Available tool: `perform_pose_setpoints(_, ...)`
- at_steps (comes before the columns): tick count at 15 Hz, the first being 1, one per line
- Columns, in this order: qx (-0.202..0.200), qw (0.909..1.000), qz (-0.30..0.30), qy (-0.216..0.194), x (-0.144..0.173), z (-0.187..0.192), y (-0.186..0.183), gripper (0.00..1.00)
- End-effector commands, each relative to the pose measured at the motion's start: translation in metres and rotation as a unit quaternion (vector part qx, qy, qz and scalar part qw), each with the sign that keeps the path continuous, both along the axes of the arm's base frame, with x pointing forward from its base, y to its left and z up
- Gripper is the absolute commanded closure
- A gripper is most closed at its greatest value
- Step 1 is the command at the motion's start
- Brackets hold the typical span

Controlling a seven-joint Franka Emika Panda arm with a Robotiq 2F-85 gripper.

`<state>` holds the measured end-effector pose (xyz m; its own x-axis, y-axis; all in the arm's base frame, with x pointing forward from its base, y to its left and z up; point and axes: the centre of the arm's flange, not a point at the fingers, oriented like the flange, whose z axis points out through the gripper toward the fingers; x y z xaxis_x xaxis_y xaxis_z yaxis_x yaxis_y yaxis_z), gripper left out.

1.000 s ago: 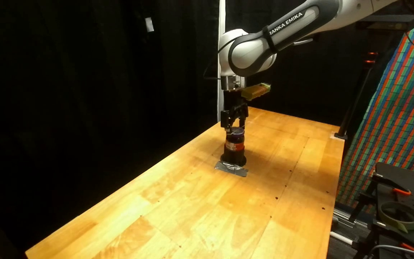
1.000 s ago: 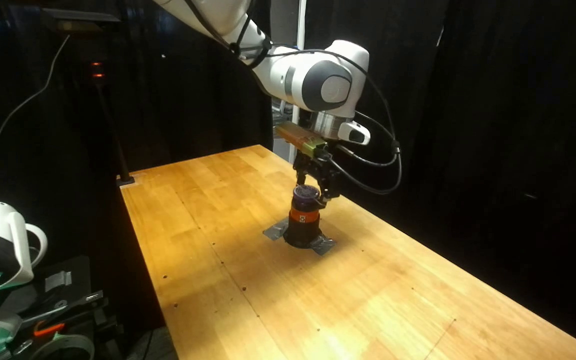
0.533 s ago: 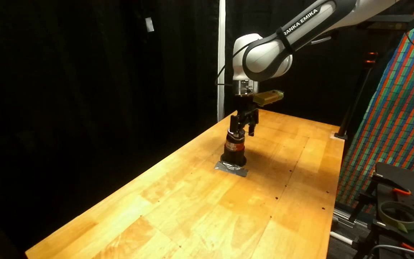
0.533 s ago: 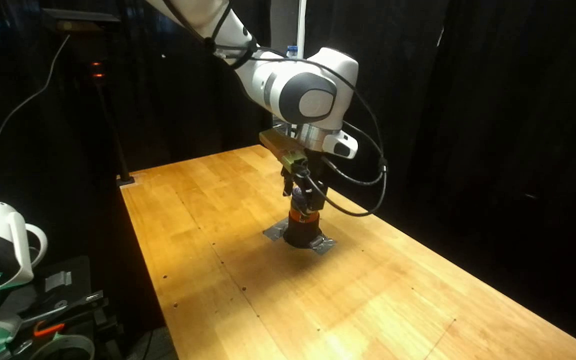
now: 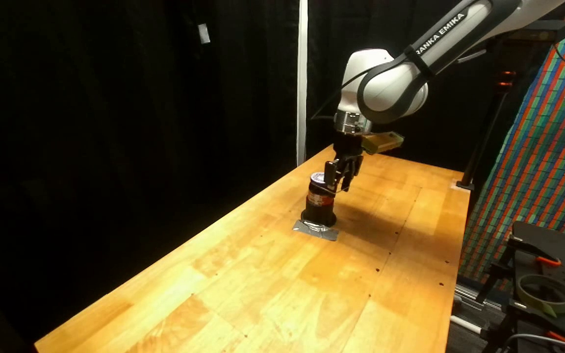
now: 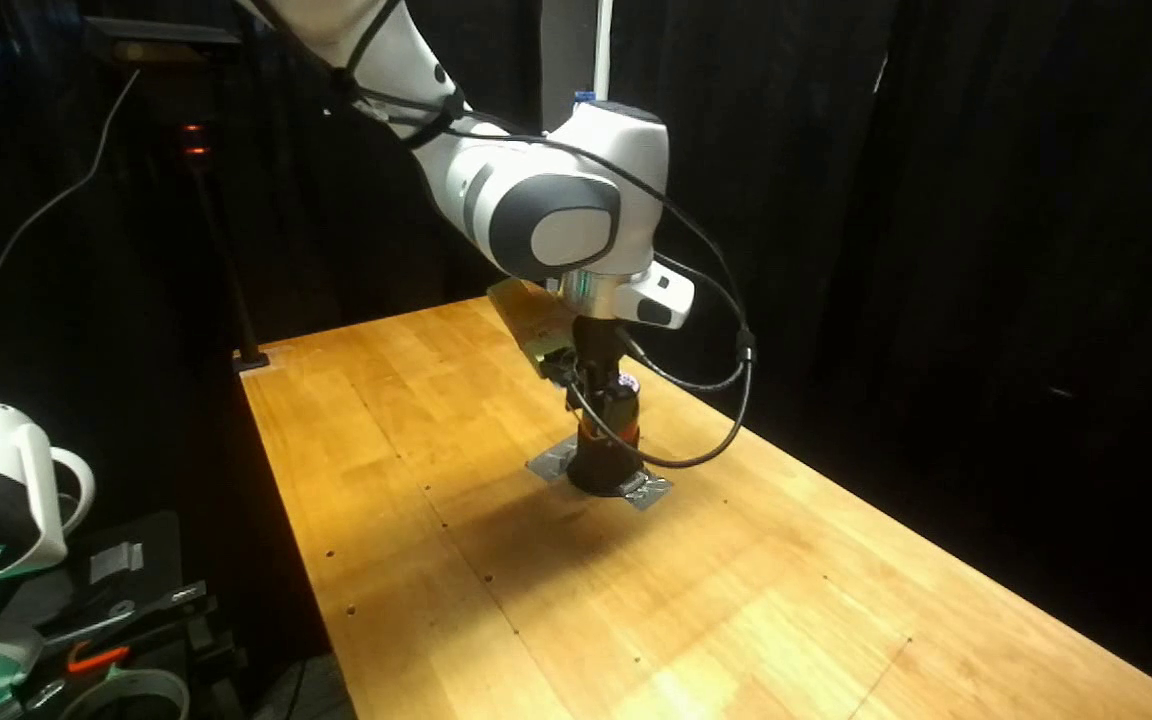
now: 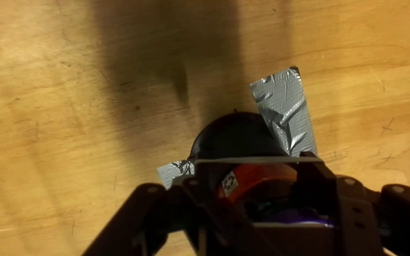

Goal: Put the rubber band on the jar.

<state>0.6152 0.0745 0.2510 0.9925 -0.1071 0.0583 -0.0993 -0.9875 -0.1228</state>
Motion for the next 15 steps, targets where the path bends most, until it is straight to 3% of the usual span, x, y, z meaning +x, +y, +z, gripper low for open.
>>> perform_pose_setpoints(1,0.005,0.9963,-0.023,-0.082,-0.045,0.012,-0.001,0.65)
perform_pose_setpoints(5,-0.006,0.9860,-0.015,-0.166,-0.075,0.012,0.005,0.92)
perform_pose_setpoints(8,-0.018,0.9725,-0.001,-0.232,-0.096,0.012,0.006,0.99)
perform_pose_setpoints(11,-0.015,0.9505,0.019,-0.310,-0.115,0.011,0.006,0.92)
perform_pose_setpoints(15,0.008,0.9144,0.060,-0.400,-0.133,0.009,0.015,0.93)
